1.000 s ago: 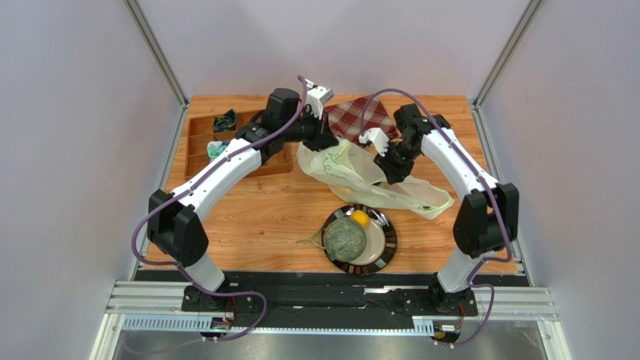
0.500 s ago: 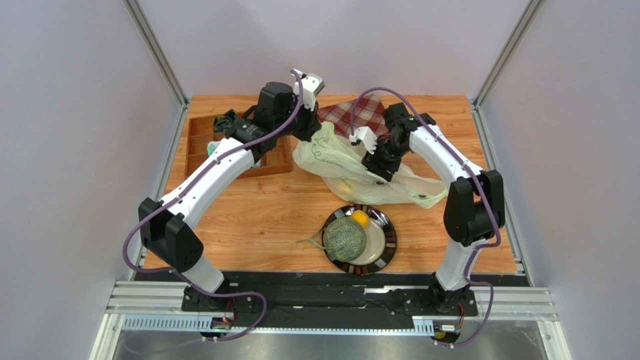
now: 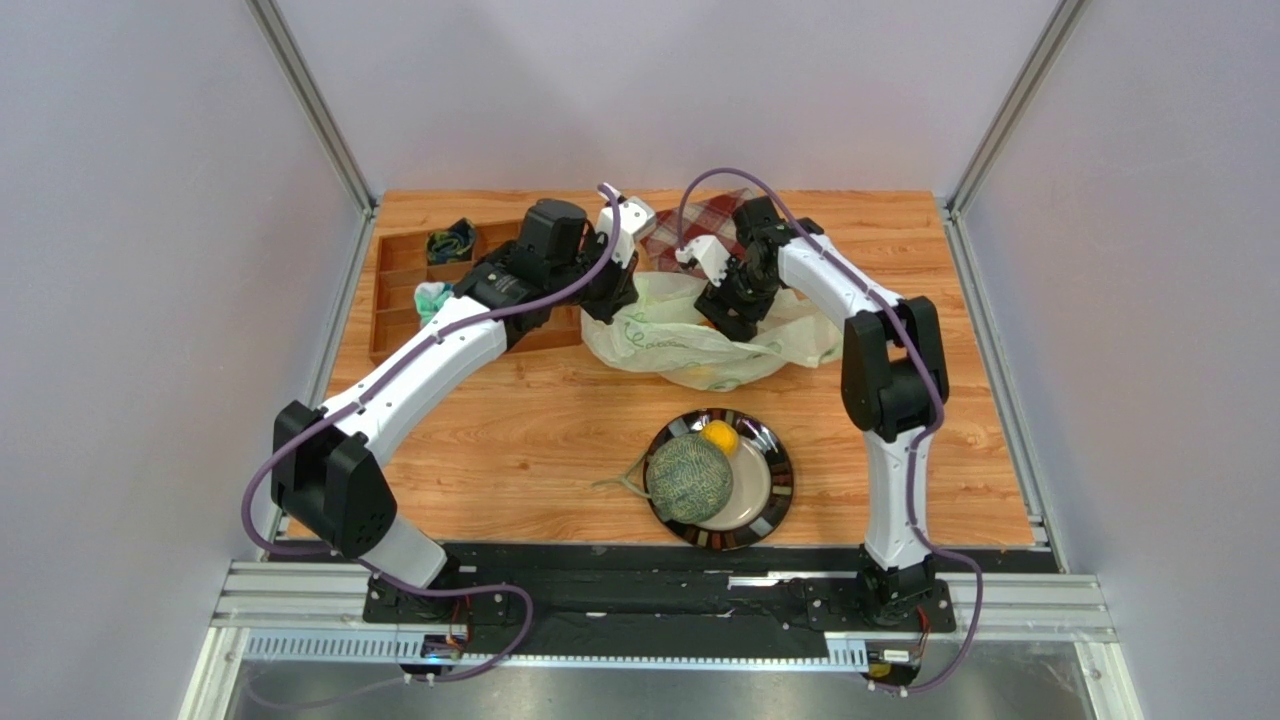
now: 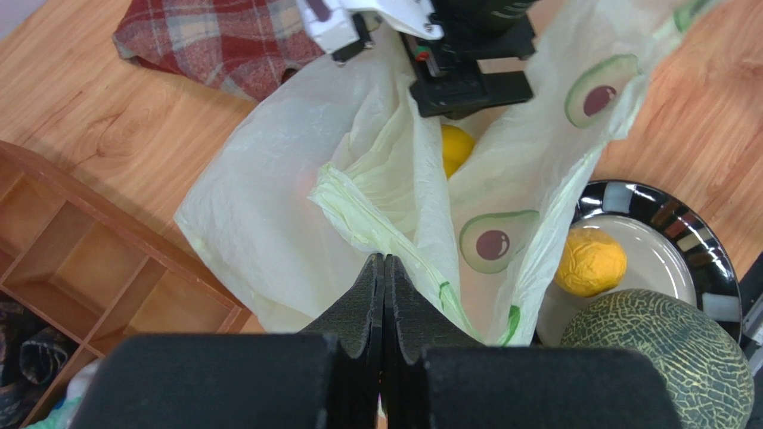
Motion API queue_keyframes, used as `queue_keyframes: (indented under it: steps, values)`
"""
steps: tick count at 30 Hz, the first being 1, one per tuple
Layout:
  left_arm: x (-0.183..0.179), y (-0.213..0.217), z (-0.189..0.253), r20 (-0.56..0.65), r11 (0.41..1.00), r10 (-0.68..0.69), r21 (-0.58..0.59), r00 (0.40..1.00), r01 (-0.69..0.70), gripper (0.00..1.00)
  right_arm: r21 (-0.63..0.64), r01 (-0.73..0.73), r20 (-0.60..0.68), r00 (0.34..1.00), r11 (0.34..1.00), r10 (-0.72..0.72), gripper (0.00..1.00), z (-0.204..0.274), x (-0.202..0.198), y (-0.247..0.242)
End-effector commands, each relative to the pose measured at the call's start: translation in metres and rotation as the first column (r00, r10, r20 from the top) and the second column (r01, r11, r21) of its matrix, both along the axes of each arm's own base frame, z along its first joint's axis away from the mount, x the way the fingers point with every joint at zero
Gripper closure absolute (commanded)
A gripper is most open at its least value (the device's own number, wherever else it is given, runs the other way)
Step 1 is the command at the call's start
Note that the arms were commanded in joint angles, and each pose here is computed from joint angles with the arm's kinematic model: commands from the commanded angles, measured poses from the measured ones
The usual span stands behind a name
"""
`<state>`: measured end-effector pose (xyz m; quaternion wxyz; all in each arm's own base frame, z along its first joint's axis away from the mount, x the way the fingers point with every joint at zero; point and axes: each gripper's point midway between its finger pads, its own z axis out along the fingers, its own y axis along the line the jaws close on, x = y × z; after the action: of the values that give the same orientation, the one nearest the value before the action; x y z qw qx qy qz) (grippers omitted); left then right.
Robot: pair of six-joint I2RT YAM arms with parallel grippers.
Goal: Take the fake fruits out of the plastic bag
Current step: Take out the fake fruit from the plastic bag, then place the fake fruit on the plate.
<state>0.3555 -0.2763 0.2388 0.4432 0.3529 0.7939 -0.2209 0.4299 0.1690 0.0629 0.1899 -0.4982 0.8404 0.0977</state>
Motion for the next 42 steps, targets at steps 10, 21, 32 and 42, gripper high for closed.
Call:
queue_keyframes:
  steps: [10, 21, 32, 42]
  values:
    - [0.003, -0.005, 0.002, 0.042, 0.999, -0.034, 0.017, 0.999, 0.033, 1.00, 0.130, 0.090, 0.137, 0.985, 0.987, -0.108, 0.61, 0.048, 0.039, 0.009]
    - [0.011, -0.010, 0.007, 0.075, 1.000, -0.015, -0.023, 0.997, 0.017, 1.00, 0.332, -0.034, 0.105, 0.994, 0.943, -0.001, 0.56, 0.170, -0.084, 0.014]
    - [0.007, -0.011, 0.030, 0.110, 0.996, -0.002, -0.084, 0.994, 0.011, 1.00, 0.168, -0.121, -0.043, 0.991, 0.978, 0.130, 0.55, 0.101, -0.222, -0.033]
    - [-0.010, -0.003, 0.027, 0.104, 0.997, -0.025, -0.074, 0.994, 0.033, 1.00, 0.106, -0.090, -0.184, 0.977, 0.990, 0.108, 0.39, 0.028, -0.213, -0.003]
